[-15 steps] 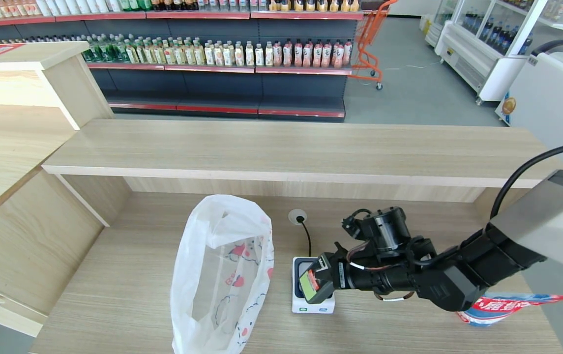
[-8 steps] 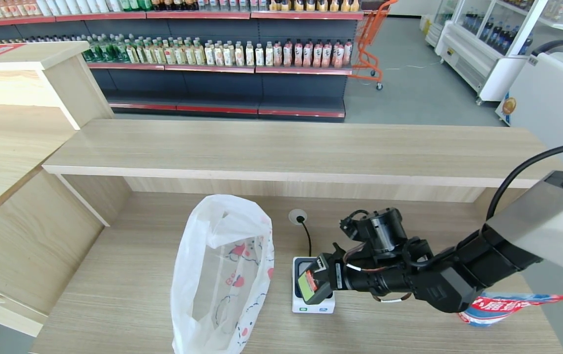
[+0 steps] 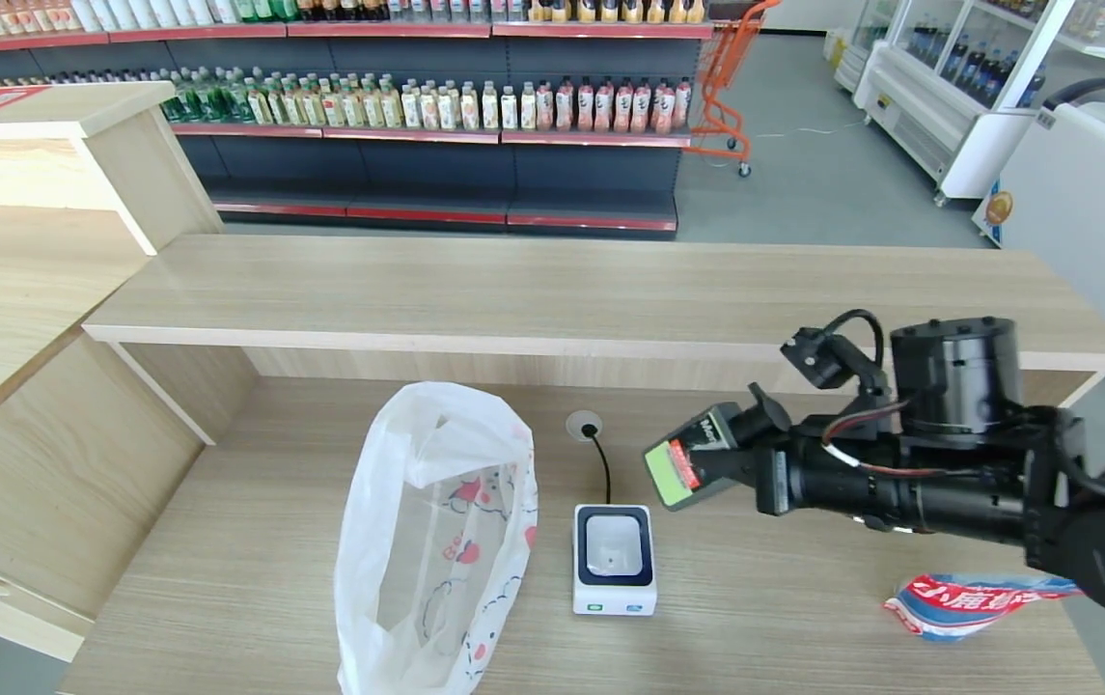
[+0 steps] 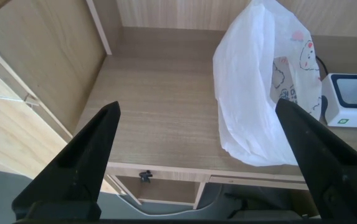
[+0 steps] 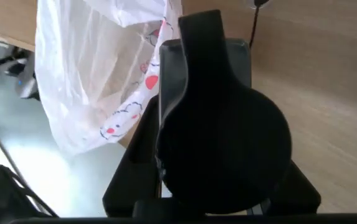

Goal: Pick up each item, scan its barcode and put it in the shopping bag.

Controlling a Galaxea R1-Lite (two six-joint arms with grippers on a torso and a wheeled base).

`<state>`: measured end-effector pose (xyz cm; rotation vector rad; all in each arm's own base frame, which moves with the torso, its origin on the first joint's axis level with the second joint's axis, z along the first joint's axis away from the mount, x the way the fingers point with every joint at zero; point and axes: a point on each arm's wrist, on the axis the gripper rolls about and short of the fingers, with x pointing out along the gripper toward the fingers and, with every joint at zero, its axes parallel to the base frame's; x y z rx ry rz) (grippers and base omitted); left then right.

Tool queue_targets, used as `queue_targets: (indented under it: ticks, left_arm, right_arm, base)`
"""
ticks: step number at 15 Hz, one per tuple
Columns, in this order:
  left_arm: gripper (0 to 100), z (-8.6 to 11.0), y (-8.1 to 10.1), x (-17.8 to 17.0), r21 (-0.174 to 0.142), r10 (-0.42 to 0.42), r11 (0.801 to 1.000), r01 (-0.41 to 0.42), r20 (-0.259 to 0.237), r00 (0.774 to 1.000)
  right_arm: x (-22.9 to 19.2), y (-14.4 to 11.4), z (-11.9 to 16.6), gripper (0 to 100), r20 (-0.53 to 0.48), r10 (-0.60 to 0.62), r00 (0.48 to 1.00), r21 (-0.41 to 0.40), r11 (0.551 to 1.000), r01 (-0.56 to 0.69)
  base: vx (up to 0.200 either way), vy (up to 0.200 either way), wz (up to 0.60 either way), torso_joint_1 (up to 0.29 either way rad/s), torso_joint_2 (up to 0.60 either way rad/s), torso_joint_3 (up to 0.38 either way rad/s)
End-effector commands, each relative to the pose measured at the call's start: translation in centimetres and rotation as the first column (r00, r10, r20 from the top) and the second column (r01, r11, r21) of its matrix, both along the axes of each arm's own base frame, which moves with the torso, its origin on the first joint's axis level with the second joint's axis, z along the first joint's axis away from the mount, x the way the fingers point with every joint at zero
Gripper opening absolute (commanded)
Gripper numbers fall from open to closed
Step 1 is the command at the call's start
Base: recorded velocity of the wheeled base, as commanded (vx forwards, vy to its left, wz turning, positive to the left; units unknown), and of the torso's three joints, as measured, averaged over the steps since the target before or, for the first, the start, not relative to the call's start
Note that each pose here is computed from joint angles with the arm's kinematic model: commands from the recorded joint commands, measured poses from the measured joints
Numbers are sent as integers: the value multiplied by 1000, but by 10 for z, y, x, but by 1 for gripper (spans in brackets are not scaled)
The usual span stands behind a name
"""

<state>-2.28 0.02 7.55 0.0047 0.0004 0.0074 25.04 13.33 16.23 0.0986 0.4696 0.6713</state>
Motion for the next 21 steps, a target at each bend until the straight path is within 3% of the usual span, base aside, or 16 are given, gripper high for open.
queue_targets:
  ticks: [1, 4, 7, 9, 11, 18, 21]
  left_arm:
    - [100, 0, 0, 0, 0, 2, 1000, -2, 0, 1000]
    - [100, 0, 0, 0, 0, 0, 1000, 0, 0, 1000]
    - [100, 0, 0, 0, 3, 0, 1000, 0, 0, 1000]
    - [100, 0, 0, 0, 3, 0, 1000, 0, 0, 1000]
    - [100, 0, 0, 0, 0, 0, 1000, 0, 0, 1000]
    - [100, 0, 0, 0, 0, 2, 1000, -2, 0, 1000]
    - [100, 0, 0, 0, 0, 2, 1000, -2, 0, 1000]
  right_arm:
    - [-38, -32, 15, 0, 117, -7, 993, -45, 999, 13]
    - [-58, -39, 2, 0, 31, -21, 999, -10, 1000, 21]
    - [-67, -44, 9, 0, -3, -56, 998, 32, 998, 56]
    - [-84, -52, 12, 0, -80, -71, 994, 33, 997, 73]
    - [-99, -56, 16, 0, -153, -90, 984, 91, 990, 105]
    - [-81, -48, 20, 0, -215, -115, 970, 128, 981, 145]
    - [-78, -43, 14, 0, -242, -104, 965, 110, 985, 133]
  base:
    - [0, 0, 0, 0, 0, 0]
    - [0, 0, 0, 0, 0, 0]
    - [0, 0, 0, 0, 0, 0]
    - [0, 0, 0, 0, 0, 0]
    - [0, 0, 0, 0, 0, 0]
    - [0, 171, 0, 3, 2, 3]
    - [0, 0, 0, 0, 0, 0]
